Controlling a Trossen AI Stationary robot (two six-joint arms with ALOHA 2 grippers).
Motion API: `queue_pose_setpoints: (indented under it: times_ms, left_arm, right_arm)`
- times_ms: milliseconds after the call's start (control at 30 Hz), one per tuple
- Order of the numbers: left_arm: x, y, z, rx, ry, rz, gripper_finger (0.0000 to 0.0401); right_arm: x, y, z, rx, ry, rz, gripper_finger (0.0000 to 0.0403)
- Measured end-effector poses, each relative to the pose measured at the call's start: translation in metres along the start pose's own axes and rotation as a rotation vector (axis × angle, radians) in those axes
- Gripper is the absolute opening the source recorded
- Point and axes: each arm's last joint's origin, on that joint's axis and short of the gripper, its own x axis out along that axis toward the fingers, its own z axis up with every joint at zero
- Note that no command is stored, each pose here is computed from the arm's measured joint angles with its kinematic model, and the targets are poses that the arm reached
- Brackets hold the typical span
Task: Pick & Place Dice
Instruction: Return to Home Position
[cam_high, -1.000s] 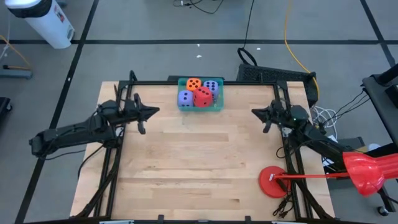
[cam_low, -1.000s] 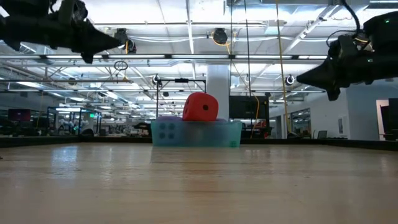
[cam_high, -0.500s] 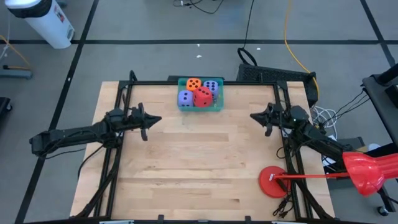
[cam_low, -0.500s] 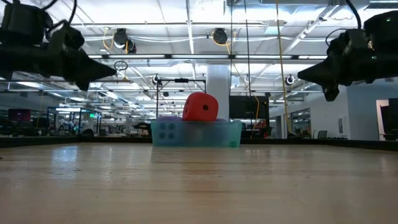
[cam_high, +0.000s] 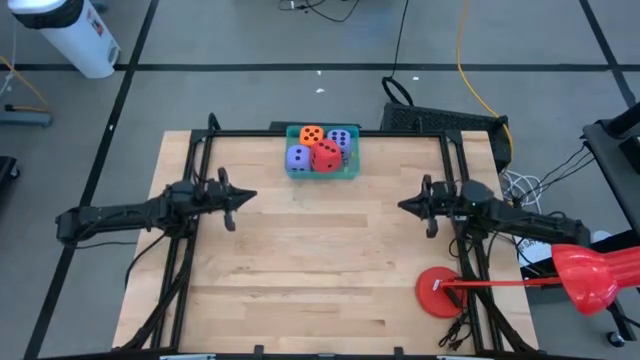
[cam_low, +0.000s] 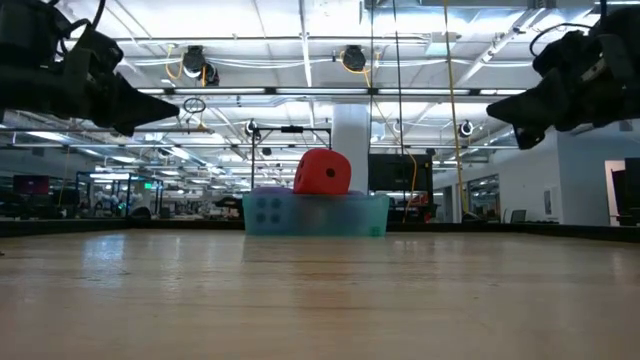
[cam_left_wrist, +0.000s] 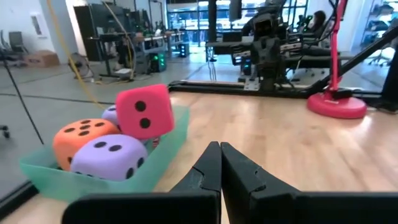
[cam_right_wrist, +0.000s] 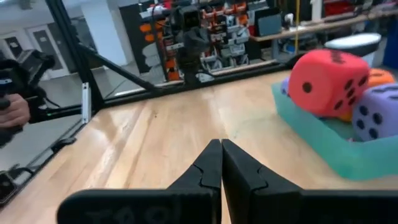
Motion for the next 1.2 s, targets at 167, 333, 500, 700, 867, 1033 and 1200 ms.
queue_pose_setpoints:
  times_ms: [167,333,500,700,867,1033,1200]
  left_arm:
    - [-0.004,0.008,0.001,0.003,-0.011,-0.003,0.0001]
    - [-0.008,0.010,0.002,-0.067,-0.033,-0.076,0.0000]
    - [-0.008,0.009,-0.010,-0.081,0.098,-0.011,0.0000]
    - [-0.008,0.008,-0.010,-0.058,0.094,-0.015,0.0000]
    - [-0.008,0.008,-0.010,-0.064,0.095,-0.016,0.0001]
    - [-0.008,0.009,-0.010,-0.069,0.099,0.011,0.0014]
    - [-0.008,0.009,-0.010,-0.084,0.099,0.016,0.0018]
  right_arm:
    - [-0.005,0.002,0.005,-0.050,-0.045,0.006,0.0000]
    - [-0.008,0.004,0.006,-0.015,-0.075,0.038,0.0000]
    - [-0.007,0.001,0.004,0.016,-0.105,-0.045,0.0000]
    - [-0.005,0.000,0.004,0.017,-0.097,-0.061,0.0000]
    - [-0.004,0.000,0.004,0.026,-0.090,-0.035,0.0000]
    - [-0.004,0.000,0.004,0.035,-0.096,-0.031,0.0000]
    - [-0.004,0.001,0.004,0.031,-0.098,-0.031,0.0000]
